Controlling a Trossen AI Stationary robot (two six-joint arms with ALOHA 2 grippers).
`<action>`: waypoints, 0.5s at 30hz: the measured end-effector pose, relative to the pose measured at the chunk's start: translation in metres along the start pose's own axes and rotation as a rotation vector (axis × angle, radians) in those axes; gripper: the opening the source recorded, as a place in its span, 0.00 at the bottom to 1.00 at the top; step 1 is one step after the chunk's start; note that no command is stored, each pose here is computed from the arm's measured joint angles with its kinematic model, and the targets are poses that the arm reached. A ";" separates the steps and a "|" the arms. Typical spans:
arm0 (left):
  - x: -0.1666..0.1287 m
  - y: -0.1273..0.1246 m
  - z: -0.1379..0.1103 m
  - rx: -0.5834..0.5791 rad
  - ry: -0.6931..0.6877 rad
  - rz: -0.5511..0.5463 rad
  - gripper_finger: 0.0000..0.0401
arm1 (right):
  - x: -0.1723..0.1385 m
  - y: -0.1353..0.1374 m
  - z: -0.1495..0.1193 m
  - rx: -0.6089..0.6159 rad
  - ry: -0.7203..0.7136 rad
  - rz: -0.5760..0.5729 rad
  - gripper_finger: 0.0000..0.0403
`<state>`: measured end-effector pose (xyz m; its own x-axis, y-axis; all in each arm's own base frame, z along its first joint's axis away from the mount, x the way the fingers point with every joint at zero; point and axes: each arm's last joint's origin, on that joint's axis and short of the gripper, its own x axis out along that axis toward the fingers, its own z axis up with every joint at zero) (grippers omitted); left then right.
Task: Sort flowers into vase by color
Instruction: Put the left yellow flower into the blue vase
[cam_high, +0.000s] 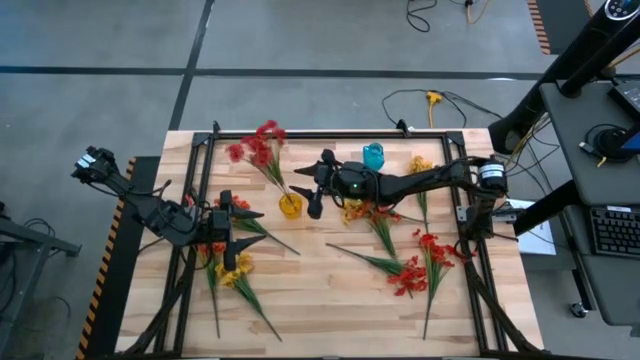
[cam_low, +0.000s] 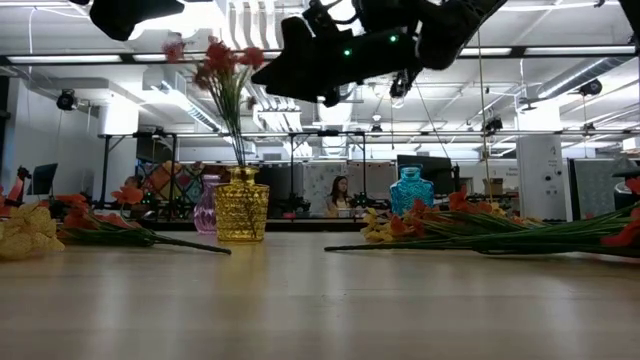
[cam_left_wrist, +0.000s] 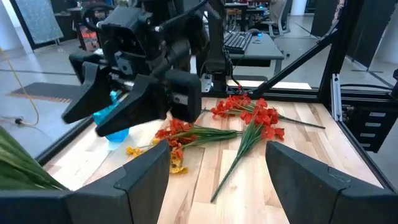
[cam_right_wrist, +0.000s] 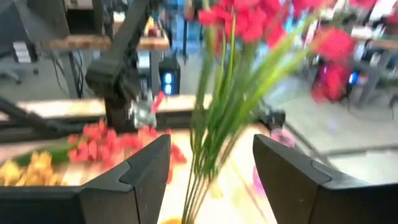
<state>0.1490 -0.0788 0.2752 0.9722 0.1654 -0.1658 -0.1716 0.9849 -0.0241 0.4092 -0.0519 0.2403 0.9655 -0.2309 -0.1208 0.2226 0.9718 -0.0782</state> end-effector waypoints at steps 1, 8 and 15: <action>0.000 0.000 -0.001 -0.007 0.006 0.000 0.61 | -0.003 0.000 0.001 0.005 0.033 0.000 0.55; -0.001 -0.001 -0.009 -0.037 0.091 -0.085 0.61 | -0.032 -0.003 0.011 0.067 0.270 -0.008 0.54; -0.002 -0.004 -0.011 -0.071 0.140 -0.175 0.61 | -0.057 -0.003 0.022 0.126 0.391 -0.014 0.54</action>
<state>0.1463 -0.0831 0.2643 0.9575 -0.0216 -0.2877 -0.0178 0.9909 -0.1335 0.3560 -0.0409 0.2692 0.8436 -0.2215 -0.4892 0.2735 0.9612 0.0364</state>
